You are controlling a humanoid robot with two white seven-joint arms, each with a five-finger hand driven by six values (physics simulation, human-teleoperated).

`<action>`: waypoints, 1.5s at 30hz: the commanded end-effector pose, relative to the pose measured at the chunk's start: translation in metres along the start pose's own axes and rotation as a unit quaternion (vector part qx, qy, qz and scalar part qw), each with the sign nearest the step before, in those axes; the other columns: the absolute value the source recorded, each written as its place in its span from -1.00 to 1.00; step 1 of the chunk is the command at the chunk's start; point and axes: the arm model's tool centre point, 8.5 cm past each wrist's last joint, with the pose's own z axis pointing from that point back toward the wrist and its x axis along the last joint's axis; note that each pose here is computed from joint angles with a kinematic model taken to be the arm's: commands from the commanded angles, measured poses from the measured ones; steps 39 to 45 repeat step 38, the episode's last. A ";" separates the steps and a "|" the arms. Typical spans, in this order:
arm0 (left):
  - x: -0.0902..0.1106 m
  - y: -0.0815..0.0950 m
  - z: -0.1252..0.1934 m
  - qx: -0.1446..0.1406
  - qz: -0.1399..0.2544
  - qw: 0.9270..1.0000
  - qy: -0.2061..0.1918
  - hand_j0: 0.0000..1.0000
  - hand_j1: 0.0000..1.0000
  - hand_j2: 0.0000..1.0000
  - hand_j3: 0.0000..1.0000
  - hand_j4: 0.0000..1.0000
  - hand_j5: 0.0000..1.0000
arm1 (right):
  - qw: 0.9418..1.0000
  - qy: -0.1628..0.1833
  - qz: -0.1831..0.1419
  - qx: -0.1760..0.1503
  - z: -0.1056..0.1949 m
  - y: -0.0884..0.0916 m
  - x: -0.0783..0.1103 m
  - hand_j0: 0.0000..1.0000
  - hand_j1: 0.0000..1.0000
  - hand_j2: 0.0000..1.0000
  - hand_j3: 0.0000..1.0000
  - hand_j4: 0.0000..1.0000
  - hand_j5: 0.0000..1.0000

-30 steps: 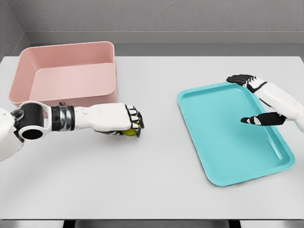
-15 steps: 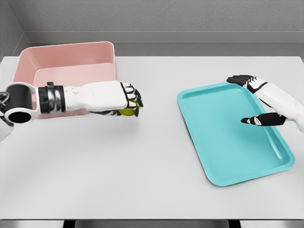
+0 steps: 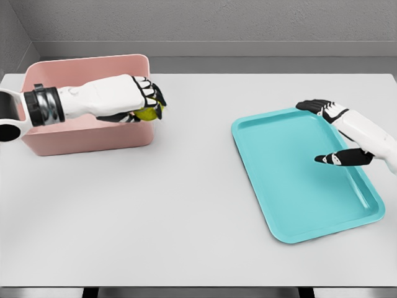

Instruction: Put the tennis from the blue tray into the pink basket with both arms

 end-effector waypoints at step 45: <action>-0.110 -0.022 0.155 0.014 0.108 0.968 0.228 1.00 1.00 1.00 1.00 1.00 1.00 | 1.000 0.000 -0.003 -0.002 0.001 -0.001 0.000 1.00 1.00 1.00 1.00 1.00 1.00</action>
